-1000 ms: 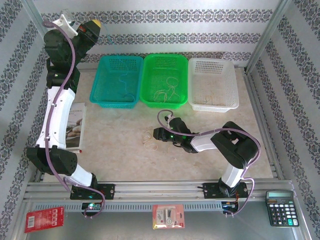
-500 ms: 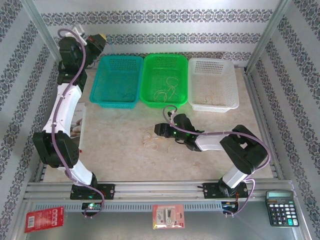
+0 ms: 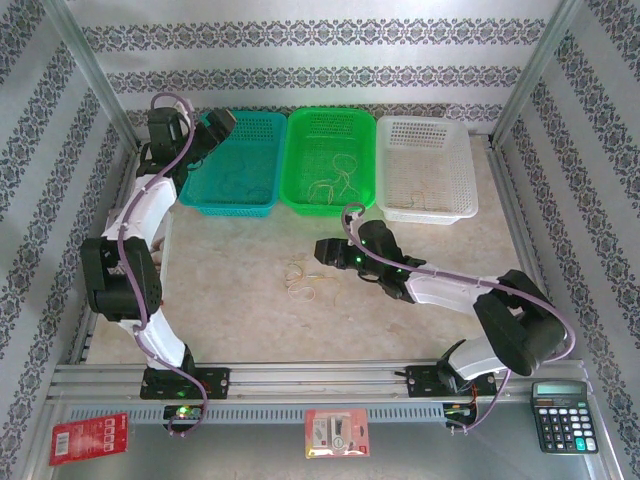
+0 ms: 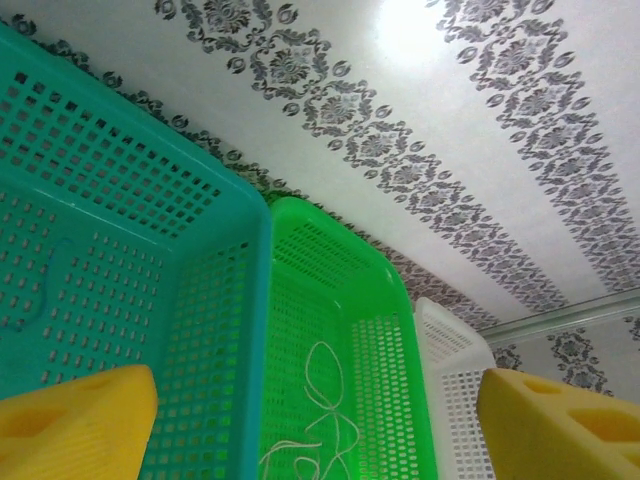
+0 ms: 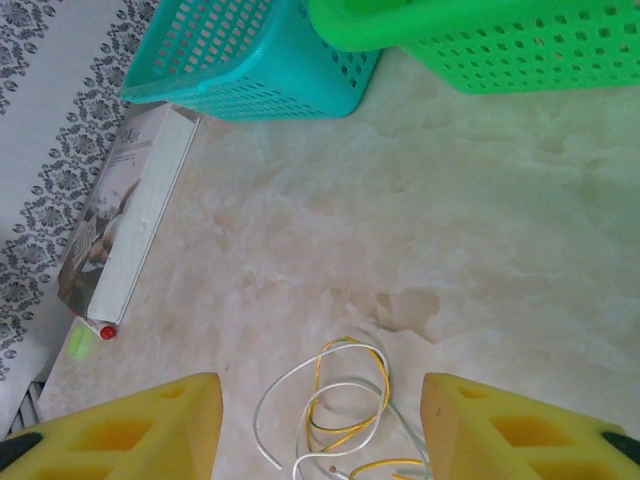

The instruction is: Untangle the cables

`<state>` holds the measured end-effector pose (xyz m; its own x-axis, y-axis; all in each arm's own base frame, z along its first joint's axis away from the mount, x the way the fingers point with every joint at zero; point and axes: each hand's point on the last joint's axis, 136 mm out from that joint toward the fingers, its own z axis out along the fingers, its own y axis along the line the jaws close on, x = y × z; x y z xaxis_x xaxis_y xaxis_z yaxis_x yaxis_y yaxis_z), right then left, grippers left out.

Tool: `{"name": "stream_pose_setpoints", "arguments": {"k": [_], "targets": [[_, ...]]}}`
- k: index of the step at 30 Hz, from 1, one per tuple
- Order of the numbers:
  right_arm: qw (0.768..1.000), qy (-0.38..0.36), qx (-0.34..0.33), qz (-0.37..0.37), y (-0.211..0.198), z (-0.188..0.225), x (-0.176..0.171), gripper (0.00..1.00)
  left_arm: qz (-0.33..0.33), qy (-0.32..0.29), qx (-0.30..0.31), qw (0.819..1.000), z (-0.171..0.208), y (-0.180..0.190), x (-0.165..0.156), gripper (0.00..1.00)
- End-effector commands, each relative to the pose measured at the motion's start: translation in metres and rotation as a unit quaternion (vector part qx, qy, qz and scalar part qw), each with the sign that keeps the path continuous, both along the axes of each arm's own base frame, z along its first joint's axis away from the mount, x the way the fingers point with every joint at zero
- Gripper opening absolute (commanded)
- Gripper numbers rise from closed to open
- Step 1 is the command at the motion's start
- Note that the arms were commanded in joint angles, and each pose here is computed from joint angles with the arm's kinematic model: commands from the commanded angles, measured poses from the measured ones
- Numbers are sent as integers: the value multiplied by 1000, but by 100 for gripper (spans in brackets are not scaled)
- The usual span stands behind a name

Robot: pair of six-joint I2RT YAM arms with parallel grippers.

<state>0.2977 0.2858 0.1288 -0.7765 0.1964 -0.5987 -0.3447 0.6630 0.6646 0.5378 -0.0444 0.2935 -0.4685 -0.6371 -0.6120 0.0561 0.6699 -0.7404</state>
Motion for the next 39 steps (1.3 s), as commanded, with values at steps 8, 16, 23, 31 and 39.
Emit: {"name": "stream_pose_setpoints", "arguments": {"k": [8, 16, 23, 31, 39], "targets": [[998, -18, -65, 7, -5, 14, 2, 53, -50, -47, -1, 998, 54, -14, -45, 93], [991, -6, -119, 55, 26, -1, -15, 50, -57, -19, -22, 998, 22, -28, -100, 100], [982, 14, -165, 86, 49, -19, -22, 49, -46, 9, -28, 998, -15, -29, -138, 100], [973, 42, -198, 113, 64, -42, -23, 45, -49, 24, -37, 998, -35, -30, -149, 100], [967, 62, -211, 129, 72, -57, -26, 39, -52, 23, -45, 997, -37, -32, -150, 100]]}}
